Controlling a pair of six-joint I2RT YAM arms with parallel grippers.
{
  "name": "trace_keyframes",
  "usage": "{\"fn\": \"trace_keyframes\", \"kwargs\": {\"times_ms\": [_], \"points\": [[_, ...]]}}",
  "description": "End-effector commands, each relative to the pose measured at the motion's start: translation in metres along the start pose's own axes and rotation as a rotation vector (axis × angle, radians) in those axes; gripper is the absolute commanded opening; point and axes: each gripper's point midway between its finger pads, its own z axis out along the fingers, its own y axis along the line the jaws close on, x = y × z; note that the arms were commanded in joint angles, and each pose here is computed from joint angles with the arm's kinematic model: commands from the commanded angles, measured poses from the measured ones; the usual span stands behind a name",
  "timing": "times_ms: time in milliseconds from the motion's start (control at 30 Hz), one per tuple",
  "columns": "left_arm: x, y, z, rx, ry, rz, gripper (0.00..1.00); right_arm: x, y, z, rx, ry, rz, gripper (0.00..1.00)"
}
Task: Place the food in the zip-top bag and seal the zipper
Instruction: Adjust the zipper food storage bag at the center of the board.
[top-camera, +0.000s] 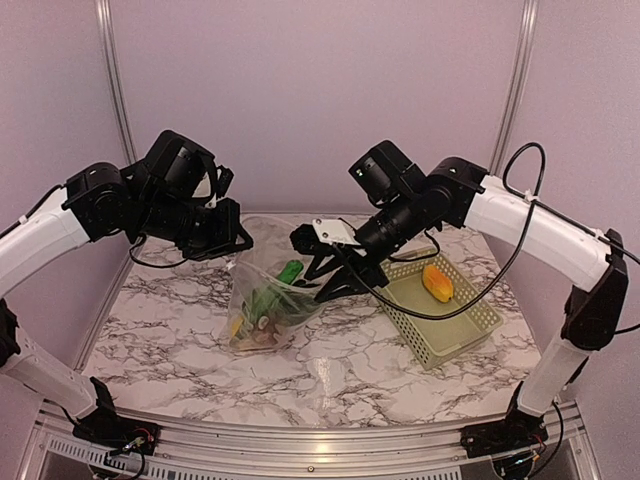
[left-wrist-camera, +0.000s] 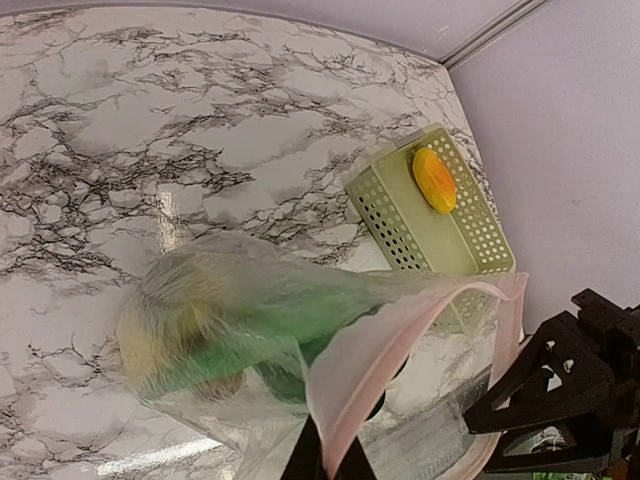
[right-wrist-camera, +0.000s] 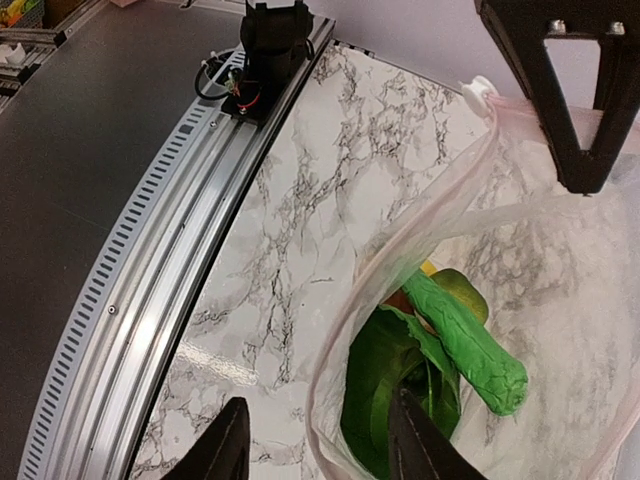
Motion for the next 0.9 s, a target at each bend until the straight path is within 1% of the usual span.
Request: {"fn": "trace_keyframes", "kwargs": {"times_ms": [0, 33, 67, 100, 200, 267, 367, 467, 633, 733, 800, 867], "points": [[-0.002, -0.001, -0.01, 0.028, -0.014, -0.021, 0.04, -0.005, -0.012, 0.0, 0.054, 0.026, 0.0, 0.39], [-0.002, -0.001, -0.01, 0.026, -0.018, -0.019, 0.05, -0.005, -0.015, 0.001, 0.063, 0.029, 0.001, 0.36], [-0.004, 0.0, -0.012, 0.023, -0.026, -0.018, 0.06, -0.004, -0.018, 0.003, 0.066, 0.033, 0.003, 0.3], [-0.005, 0.0, -0.012, 0.021, -0.033, -0.016, 0.08, -0.005, -0.019, 0.004, 0.061, 0.037, 0.0, 0.22], [-0.01, -0.001, -0.014, 0.019, -0.051, -0.006, 0.2, -0.01, -0.022, 0.006, 0.042, 0.042, -0.006, 0.09], [-0.011, -0.002, -0.014, 0.018, -0.049, 0.02, 0.25, -0.015, -0.023, 0.008, 0.034, 0.04, -0.012, 0.05], [-0.009, 0.001, -0.01, -0.007, -0.034, 0.079, 0.27, -0.023, -0.024, 0.007, 0.038, 0.029, -0.026, 0.02], [-0.001, 0.009, -0.005, -0.056, 0.012, 0.127, 0.26, -0.029, -0.028, 0.004, 0.05, 0.026, -0.021, 0.0], [0.001, 0.014, -0.005, -0.085, 0.026, 0.144, 0.18, -0.027, -0.021, 0.004, 0.008, 0.041, -0.031, 0.0], [-0.005, 0.017, -0.009, -0.112, 0.009, 0.15, 0.12, -0.033, -0.018, 0.0, 0.009, 0.015, -0.06, 0.0], [-0.009, 0.02, -0.01, -0.139, -0.006, 0.149, 0.05, -0.036, -0.018, -0.005, 0.028, -0.002, -0.09, 0.0], [-0.012, 0.017, -0.009, -0.137, -0.012, 0.13, 0.01, -0.041, -0.016, -0.009, 0.034, -0.025, -0.108, 0.0]]}}
